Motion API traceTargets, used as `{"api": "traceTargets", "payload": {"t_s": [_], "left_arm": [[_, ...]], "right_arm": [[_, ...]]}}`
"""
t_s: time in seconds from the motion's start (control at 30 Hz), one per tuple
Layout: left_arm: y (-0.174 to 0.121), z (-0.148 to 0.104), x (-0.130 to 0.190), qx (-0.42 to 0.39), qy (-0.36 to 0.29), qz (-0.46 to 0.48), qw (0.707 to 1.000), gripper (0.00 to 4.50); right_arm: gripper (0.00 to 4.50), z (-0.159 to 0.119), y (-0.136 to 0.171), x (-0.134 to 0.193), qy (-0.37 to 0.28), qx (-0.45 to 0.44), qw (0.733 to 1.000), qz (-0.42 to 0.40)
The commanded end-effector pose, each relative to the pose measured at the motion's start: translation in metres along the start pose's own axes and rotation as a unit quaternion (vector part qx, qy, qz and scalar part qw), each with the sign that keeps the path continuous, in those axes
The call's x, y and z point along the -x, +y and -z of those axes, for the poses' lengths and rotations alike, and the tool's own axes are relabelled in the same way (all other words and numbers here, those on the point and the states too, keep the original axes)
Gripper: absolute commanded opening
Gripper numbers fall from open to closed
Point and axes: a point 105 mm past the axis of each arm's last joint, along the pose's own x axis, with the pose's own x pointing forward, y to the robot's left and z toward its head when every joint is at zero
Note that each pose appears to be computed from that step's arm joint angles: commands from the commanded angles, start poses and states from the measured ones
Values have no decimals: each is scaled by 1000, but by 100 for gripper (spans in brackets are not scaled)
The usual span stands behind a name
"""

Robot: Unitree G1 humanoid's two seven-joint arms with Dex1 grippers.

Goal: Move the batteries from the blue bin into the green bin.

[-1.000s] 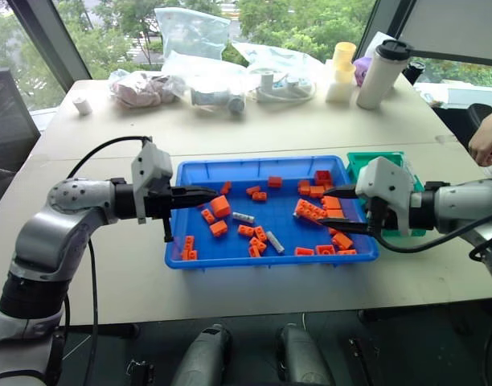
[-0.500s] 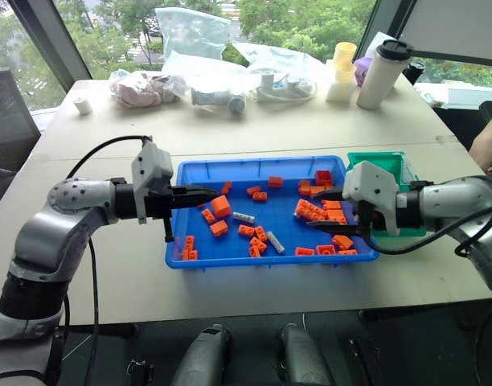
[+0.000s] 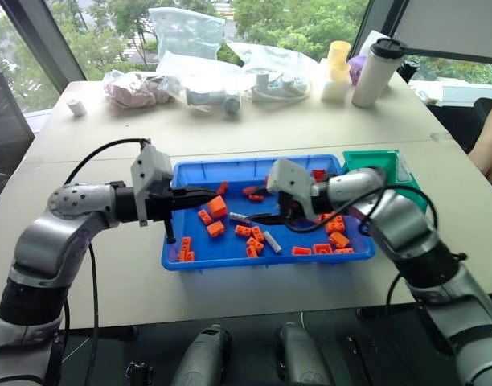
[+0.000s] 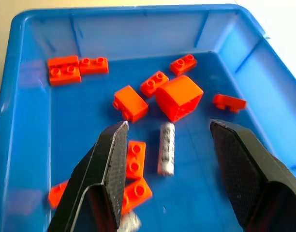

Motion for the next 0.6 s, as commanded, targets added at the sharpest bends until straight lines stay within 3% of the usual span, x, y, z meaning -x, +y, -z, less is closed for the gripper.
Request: {"api": "traceTargets", "payload": {"t_s": [0.03, 0.47, 0.6], "left_arm": [[-1, -13, 6, -23, -12, -13, 1000, 0], [-4, -14, 6, -24, -12, -28, 999, 0], [-3, -13, 5, -24, -13, -30, 999, 0]], "right_arm": [[274, 2, -9, -16, 13, 18, 1000, 10], [274, 30, -19, -44, 82, 22, 996, 26], [149, 32, -13, -45, 89, 30, 996, 11]]}}
